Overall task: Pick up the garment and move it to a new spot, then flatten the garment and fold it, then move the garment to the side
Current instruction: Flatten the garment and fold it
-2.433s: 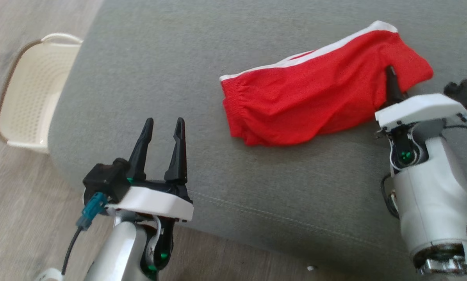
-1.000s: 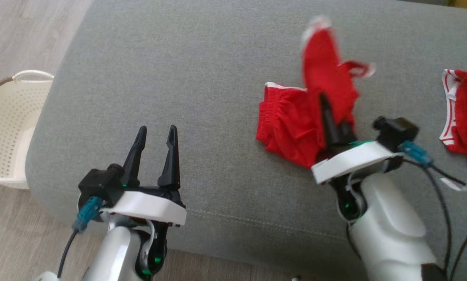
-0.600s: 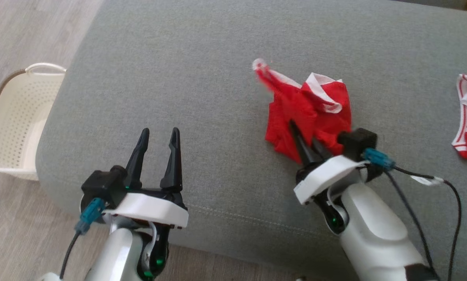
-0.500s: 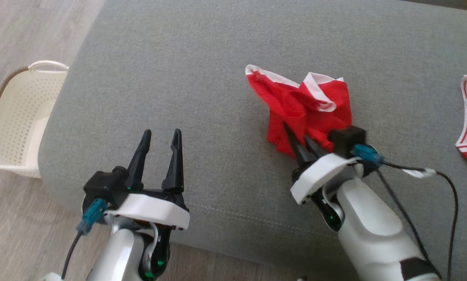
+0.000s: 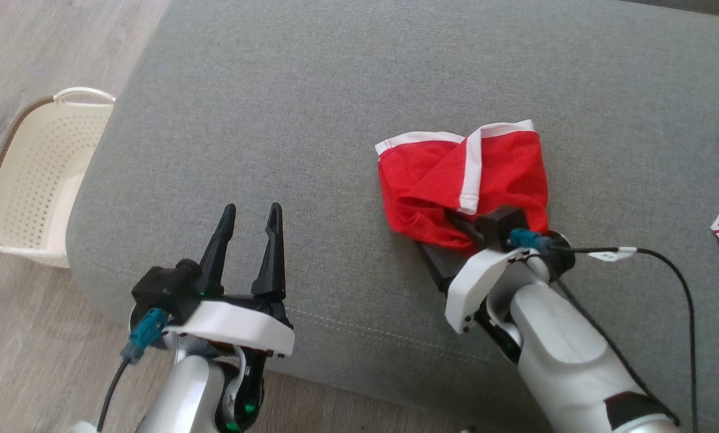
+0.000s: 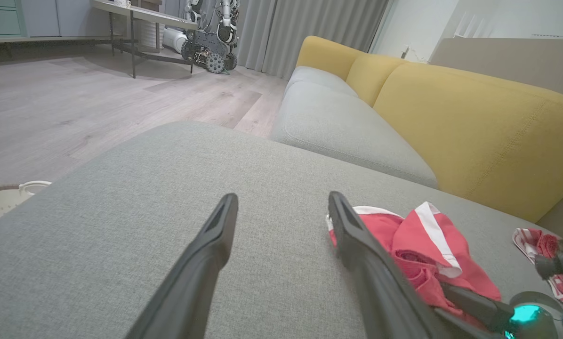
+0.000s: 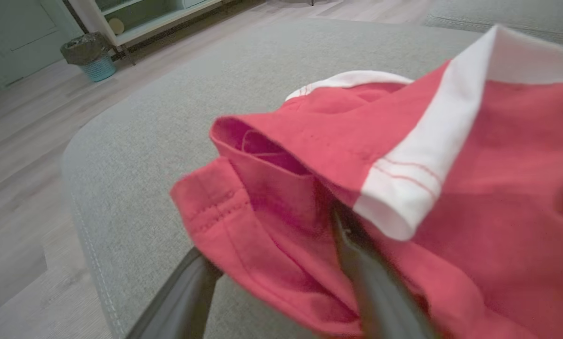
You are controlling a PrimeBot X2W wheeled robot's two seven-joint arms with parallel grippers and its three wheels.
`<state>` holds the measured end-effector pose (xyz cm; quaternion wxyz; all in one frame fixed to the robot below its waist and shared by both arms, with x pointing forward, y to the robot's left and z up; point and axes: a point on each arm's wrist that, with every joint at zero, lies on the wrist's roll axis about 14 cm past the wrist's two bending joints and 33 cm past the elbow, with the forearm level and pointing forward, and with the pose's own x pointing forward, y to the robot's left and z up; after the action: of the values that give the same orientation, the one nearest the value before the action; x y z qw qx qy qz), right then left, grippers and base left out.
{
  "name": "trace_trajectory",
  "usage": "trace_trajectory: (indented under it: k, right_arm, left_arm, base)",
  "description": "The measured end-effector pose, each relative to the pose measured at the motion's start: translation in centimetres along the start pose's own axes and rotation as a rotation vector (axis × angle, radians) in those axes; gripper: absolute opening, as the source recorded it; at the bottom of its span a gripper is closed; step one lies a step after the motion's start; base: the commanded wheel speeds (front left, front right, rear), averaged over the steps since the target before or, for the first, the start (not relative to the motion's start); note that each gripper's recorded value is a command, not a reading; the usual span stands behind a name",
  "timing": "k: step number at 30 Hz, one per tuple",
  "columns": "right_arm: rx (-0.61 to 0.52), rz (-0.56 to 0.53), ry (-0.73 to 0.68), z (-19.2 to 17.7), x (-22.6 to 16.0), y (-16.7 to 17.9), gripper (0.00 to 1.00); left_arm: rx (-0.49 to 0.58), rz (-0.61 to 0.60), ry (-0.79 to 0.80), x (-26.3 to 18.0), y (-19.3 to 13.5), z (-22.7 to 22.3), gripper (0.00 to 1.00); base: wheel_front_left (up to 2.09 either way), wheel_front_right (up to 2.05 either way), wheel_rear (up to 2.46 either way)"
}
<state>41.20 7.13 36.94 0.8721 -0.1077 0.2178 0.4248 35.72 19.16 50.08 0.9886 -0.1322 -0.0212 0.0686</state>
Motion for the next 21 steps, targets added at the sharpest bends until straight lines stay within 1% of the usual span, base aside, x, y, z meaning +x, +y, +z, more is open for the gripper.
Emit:
trace_trajectory:
  k: [2,6,8,13,18,21]
  right_arm:
    - [0.009,-0.016,-0.007,0.3,0.1,-0.6,1.00]
    - [0.026,-0.043,-0.057,2.5,0.4,-1.9,1.00]
    - [0.029,-0.043,-0.078,3.3,0.4,-2.0,1.00]
    - [0.016,0.012,-0.071,3.8,0.3,0.0,1.00]
    - [0.052,0.069,-0.053,3.8,-0.2,2.2,1.00]
    - [0.089,0.061,-0.090,4.5,-0.9,1.9,1.00]
  left_arm:
    - [0.000,-0.001,0.002,0.0,0.0,-0.1,1.00]
    - [0.000,-0.003,0.002,0.0,-0.1,-0.1,1.00]
    - [-0.001,-0.004,0.001,0.0,-0.1,0.0,1.00]
    - [-0.002,-0.011,-0.001,0.0,-0.3,0.0,1.00]
    - [-0.003,-0.026,-0.005,0.0,-0.8,0.1,1.00]
    - [-0.002,-0.035,-0.008,0.1,-1.0,0.2,1.00]
  base:
    - [0.00,0.00,0.00]
    - [0.00,0.00,0.00]
    - [0.00,0.00,0.00]
    - [0.00,0.00,0.00]
    - [0.00,0.00,0.00]
    - [0.00,0.00,0.00]
